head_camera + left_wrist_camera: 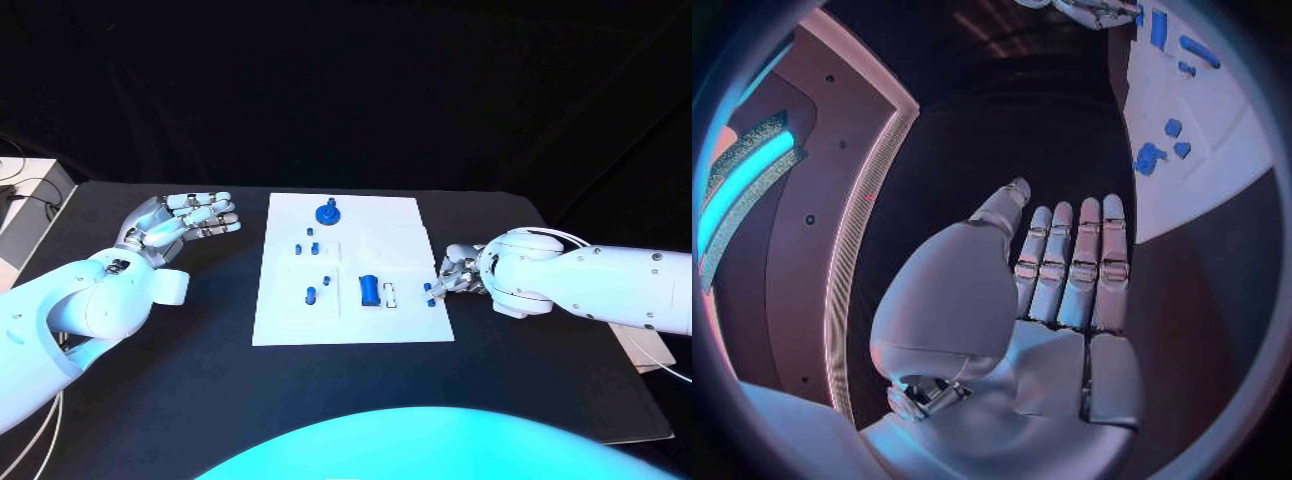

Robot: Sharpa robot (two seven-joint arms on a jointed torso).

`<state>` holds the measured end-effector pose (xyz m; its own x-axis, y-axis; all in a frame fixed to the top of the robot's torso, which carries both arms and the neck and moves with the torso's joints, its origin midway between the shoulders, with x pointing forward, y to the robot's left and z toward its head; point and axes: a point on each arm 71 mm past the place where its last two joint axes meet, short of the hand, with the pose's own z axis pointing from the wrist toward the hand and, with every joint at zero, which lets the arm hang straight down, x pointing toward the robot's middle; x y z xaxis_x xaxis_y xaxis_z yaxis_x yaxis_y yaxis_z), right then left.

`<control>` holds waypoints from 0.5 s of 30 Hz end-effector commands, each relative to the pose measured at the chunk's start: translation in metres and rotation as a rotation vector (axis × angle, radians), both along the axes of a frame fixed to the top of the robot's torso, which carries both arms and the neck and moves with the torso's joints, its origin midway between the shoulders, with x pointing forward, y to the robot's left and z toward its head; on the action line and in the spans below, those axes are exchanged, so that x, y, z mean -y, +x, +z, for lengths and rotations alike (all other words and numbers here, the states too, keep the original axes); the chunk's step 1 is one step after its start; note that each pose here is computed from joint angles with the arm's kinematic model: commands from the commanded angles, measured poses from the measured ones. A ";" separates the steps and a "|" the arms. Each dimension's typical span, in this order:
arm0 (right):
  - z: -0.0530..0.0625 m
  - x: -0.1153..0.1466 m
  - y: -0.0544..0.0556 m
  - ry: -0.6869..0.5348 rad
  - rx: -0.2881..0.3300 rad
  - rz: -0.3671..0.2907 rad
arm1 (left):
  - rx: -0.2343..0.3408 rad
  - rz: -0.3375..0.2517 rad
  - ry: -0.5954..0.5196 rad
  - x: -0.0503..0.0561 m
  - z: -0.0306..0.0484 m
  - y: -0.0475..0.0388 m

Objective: Assemble the parts on the task board

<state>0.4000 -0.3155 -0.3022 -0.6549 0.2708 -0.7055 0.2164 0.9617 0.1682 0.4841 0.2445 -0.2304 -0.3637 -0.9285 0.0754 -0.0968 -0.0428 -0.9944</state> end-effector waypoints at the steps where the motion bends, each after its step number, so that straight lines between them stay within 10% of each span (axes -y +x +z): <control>1: -0.001 -0.003 0.001 -0.009 0.010 0.004 | 0.006 -0.014 -0.015 0.002 0.0006 -0.0007; 15: -0.012 -0.009 0.001 0.009 -0.016 0.021 | 0.001 -0.013 -0.013 0.001 0.0003 -0.0008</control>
